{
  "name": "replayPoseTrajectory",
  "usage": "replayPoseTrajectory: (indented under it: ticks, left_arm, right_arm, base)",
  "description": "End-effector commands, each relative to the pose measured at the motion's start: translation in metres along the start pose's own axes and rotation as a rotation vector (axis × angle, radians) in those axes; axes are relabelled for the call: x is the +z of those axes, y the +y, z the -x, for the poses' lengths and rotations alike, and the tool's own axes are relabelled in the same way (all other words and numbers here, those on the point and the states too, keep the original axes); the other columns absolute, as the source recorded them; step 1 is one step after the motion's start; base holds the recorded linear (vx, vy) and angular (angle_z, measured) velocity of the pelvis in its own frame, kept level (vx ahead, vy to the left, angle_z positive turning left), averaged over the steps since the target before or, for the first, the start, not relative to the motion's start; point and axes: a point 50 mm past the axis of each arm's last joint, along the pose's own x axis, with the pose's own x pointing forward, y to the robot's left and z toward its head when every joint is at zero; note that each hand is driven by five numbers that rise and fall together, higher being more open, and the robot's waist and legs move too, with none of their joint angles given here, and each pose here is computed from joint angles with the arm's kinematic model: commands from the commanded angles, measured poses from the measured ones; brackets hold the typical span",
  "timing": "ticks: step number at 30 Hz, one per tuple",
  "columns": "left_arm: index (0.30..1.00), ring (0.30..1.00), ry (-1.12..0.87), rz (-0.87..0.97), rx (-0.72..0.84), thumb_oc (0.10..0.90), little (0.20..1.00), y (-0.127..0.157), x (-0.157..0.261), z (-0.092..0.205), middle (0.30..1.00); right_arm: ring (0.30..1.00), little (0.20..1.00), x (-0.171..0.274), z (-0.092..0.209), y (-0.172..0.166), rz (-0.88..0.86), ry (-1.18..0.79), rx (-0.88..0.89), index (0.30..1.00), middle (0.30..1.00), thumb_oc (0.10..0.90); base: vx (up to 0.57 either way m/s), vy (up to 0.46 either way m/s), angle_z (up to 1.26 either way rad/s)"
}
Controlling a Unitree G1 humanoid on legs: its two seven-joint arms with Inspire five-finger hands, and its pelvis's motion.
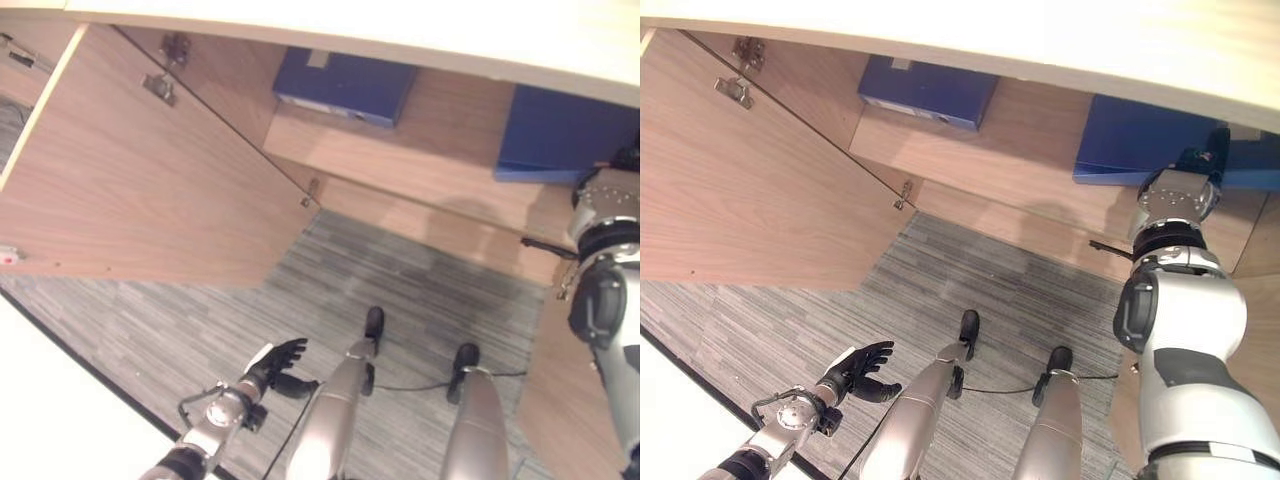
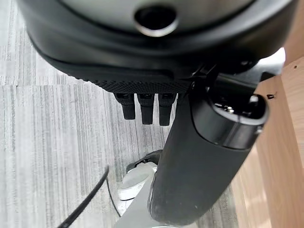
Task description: Put the empty folder in the office cabinet
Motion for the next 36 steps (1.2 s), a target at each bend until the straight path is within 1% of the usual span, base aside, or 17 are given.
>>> replayPoseTrajectory:
  ticks: [1, 4, 6, 7, 9, 13, 15, 16, 19, 22, 26, 27, 28, 29, 30, 31, 36]
  left_arm:
    - [0.900, 0.900, 0.071, -0.057, 0.085, 0.800, 0.900, 0.034, -0.020, 0.017, 0.900]
    - [0.900, 0.900, 0.088, -0.055, 0.080, 0.800, 0.900, 0.036, -0.024, 0.021, 0.900]
    - [0.900, 0.900, 0.097, -0.061, 0.067, 0.800, 0.900, 0.036, -0.026, 0.022, 0.900]
    - [0.900, 0.900, 0.096, -0.060, 0.065, 0.800, 0.900, 0.036, -0.025, 0.021, 0.900]
    - [0.900, 0.900, 0.113, -0.068, 0.028, 0.800, 0.900, 0.032, -0.029, 0.023, 0.900]
    - [0.900, 0.900, 0.120, -0.043, 0.014, 0.800, 0.900, 0.027, -0.032, 0.025, 0.900]
    - [0.900, 0.900, 0.121, -0.028, 0.006, 0.800, 0.900, 0.024, -0.034, 0.025, 0.900]
    - [0.900, 0.900, 0.118, -0.022, 0.009, 0.800, 0.900, 0.025, -0.032, 0.024, 0.900]
    - [0.900, 0.900, 0.111, -0.009, 0.013, 0.800, 0.900, 0.024, -0.030, 0.022, 0.900]
    - [0.900, 0.900, 0.105, 0.007, 0.019, 0.800, 0.900, 0.022, -0.029, 0.020, 0.900]
    - [0.900, 0.900, 0.102, 0.027, 0.032, 0.800, 0.900, 0.018, -0.027, 0.015, 0.900]
    - [0.900, 0.900, 0.096, 0.042, 0.035, 0.800, 0.900, 0.015, -0.025, 0.012, 0.900]
    - [0.900, 0.900, 0.100, 0.042, 0.037, 0.800, 0.900, 0.015, -0.026, 0.012, 0.900]
    - [0.900, 0.900, 0.100, 0.059, 0.051, 0.800, 0.900, 0.015, -0.025, 0.011, 0.900]
    - [0.900, 0.900, 0.100, 0.058, 0.052, 0.800, 0.900, 0.015, -0.025, 0.011, 0.900]
    - [0.900, 0.900, 0.109, 0.069, 0.061, 0.800, 0.900, 0.014, -0.027, 0.010, 0.900]
    - [0.900, 0.900, 0.134, 0.071, 0.061, 0.800, 0.900, 0.009, -0.030, 0.008, 0.900]
  right_arm:
    - [0.900, 0.900, 0.049, 0.007, 0.041, -0.002, -0.116, 0.129, 0.900, 0.900, 0.800]
    - [0.900, 0.900, 0.058, 0.007, 0.045, 0.106, -0.117, 0.125, 0.900, 0.900, 0.800]
    - [0.900, 0.900, 0.067, 0.005, 0.045, 0.217, -0.123, 0.104, 0.900, 0.900, 0.800]
    - [0.900, 0.900, 0.069, 0.006, 0.046, 0.221, -0.123, 0.105, 0.900, 0.900, 0.800]
    - [0.900, 0.900, 0.078, 0.006, 0.048, 0.304, -0.135, 0.102, 0.900, 0.900, 0.800]
    - [0.900, 0.900, 0.083, 0.015, 0.067, 0.354, -0.150, 0.186, 0.900, 0.900, 0.800]
    - [0.900, 0.900, 0.090, 0.016, 0.070, 0.395, -0.176, 0.198, 0.900, 0.900, 0.800]
    - [0.900, 0.900, 0.096, 0.014, 0.067, 0.424, -0.190, 0.186, 0.900, 0.900, 0.800]
    - [0.900, 0.900, 0.093, 0.010, 0.059, 0.468, -0.177, 0.167, 0.900, 0.900, 0.800]
    - [0.900, 0.900, 0.086, 0.005, 0.050, 0.471, -0.158, 0.144, 0.900, 0.900, 0.800]
    - [0.900, 0.900, 0.064, -0.003, 0.031, 0.461, -0.102, 0.104, 0.900, 0.900, 0.800]
    - [0.900, 0.900, 0.048, -0.007, 0.017, 0.457, -0.064, 0.070, 0.900, 0.900, 0.800]
    - [0.900, 0.900, 0.047, -0.008, 0.015, 0.457, -0.063, 0.068, 0.900, 0.900, 0.800]
    - [0.900, 0.900, 0.029, -0.011, 0.002, 0.445, -0.028, 0.045, 0.900, 0.900, 0.800]
    - [0.900, 0.900, 0.029, -0.011, 0.002, 0.444, -0.027, 0.044, 0.900, 0.900, 0.800]
    - [0.900, 0.900, 0.011, -0.012, -0.013, 0.448, 0.007, 0.019, 0.900, 0.900, 0.800]
    - [0.900, 0.900, -0.034, -0.010, -0.050, 0.491, 0.075, -0.030, 0.900, 0.900, 0.800]
  base:
    - [0.00, 0.000, 0.00]
    - [0.00, 0.000, 0.00]
    - [0.01, -0.004, 0.02]
    - [0.02, -0.001, 0.06]
    - [0.04, 0.010, 0.05]
    - [0.00, 0.000, 0.00]
    - [0.00, -0.003, 0.02]
    - [0.00, 0.000, 0.00]
    - [0.00, -0.003, 0.01]
    - [-0.01, 0.008, 0.00]
    - [-0.01, 0.007, 0.00]
    - [0.00, 0.000, 0.00]
    - [-0.04, 0.007, -0.03]
    - [0.00, 0.000, 0.00]
    - [0.00, 0.000, 0.00]
    - [-0.04, 0.003, -0.04]
    - [-0.02, -0.013, -0.06]
